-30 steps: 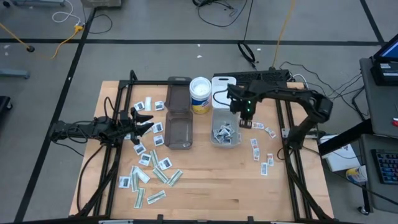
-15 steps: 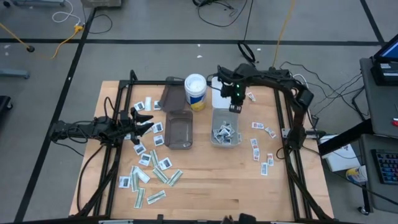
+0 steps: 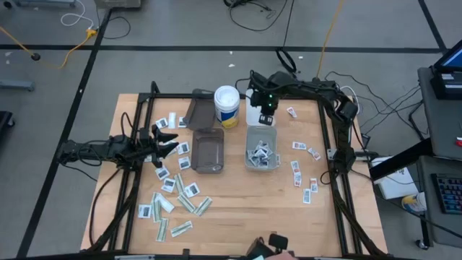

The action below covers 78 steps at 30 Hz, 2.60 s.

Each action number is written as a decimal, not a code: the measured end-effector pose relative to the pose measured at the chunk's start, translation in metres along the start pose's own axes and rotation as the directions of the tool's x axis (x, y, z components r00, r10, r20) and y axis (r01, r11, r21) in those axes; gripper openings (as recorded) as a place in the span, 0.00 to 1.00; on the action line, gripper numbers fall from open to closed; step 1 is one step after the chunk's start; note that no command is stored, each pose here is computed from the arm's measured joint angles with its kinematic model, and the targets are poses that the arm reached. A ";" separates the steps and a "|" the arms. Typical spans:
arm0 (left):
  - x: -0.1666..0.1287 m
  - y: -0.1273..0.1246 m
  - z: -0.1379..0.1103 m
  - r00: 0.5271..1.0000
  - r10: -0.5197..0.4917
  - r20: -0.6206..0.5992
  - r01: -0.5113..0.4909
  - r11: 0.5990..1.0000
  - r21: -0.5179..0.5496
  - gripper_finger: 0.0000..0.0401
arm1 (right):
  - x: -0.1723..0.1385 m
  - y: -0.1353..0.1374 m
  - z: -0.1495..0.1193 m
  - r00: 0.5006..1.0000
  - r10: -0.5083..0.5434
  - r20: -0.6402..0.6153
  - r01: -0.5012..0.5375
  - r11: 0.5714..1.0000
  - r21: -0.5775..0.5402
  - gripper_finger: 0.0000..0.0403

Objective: Pick & Place First Aid Supplies
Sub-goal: Put the ointment pack into the white bin

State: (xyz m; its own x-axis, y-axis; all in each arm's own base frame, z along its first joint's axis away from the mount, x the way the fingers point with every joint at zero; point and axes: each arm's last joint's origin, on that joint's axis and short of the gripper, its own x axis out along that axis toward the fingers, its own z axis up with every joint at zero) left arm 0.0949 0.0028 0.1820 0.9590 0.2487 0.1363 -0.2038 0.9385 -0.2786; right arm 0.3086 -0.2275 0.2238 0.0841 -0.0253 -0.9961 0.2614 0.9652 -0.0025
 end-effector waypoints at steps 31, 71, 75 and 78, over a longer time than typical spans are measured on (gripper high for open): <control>0.000 0.000 0.000 1.000 0.000 0.000 0.000 1.000 0.000 0.49 | 0.011 -0.016 -0.013 0.994 -0.099 -0.049 0.106 0.981 0.162 0.60; 0.000 0.000 0.000 1.000 0.000 0.000 0.000 1.000 0.000 0.49 | -0.010 -0.065 -0.087 0.980 -0.196 -0.034 0.160 0.673 0.722 0.57; 0.000 0.000 0.000 1.000 0.000 0.000 0.000 1.000 0.000 0.49 | 0.008 -0.064 -0.098 0.982 -0.174 -0.067 0.169 0.674 0.719 0.57; 0.000 0.000 0.000 1.000 0.000 0.000 0.000 1.000 0.000 0.49 | 0.023 -0.061 -0.105 0.991 -0.122 -0.059 0.127 0.687 0.716 0.56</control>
State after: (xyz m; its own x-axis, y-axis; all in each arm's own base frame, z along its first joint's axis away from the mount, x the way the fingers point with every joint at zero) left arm 0.0949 0.0028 0.1819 0.9590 0.2486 0.1361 -0.2038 0.9385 -0.2785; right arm 0.1936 -0.2599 0.1919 -0.0054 -0.1273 -0.9918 0.8785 0.4733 -0.0656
